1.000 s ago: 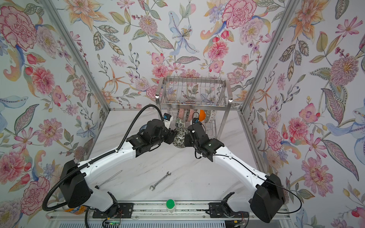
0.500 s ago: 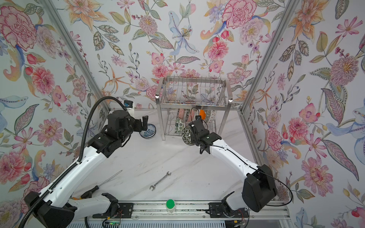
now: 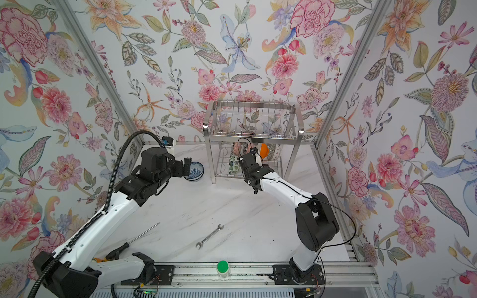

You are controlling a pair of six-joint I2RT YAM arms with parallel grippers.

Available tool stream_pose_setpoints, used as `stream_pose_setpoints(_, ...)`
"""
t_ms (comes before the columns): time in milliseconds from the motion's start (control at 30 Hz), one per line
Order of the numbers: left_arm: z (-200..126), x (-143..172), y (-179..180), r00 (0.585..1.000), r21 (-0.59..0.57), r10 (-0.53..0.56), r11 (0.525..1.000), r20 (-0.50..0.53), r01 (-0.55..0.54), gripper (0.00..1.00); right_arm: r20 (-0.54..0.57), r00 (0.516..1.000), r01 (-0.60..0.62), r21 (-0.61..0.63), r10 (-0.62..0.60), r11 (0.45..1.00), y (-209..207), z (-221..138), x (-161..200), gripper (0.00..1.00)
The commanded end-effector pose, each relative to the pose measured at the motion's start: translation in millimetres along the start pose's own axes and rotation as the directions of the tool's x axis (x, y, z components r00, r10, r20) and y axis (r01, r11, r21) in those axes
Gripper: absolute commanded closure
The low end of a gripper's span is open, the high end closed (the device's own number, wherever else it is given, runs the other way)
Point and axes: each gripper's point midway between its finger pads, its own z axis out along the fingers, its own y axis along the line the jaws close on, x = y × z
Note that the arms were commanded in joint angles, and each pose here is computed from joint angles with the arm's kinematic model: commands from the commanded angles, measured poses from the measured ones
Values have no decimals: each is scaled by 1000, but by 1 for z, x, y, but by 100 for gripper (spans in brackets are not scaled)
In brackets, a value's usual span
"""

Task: Load bowls into a dish rack
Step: Place the bowl in the dish rack.

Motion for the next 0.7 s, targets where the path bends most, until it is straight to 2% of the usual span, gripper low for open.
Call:
stream_pose_setpoints(0,2,8,0,1000,7,5,1000,-25,-4,1,85,995,-64,94,56,993,-16,1,-28,100)
stream_pose_setpoints(667,1,9,2,1000,-1,8,1000,-28,-8,1,69,996,-68,239,53,969,-8,41,-25,100)
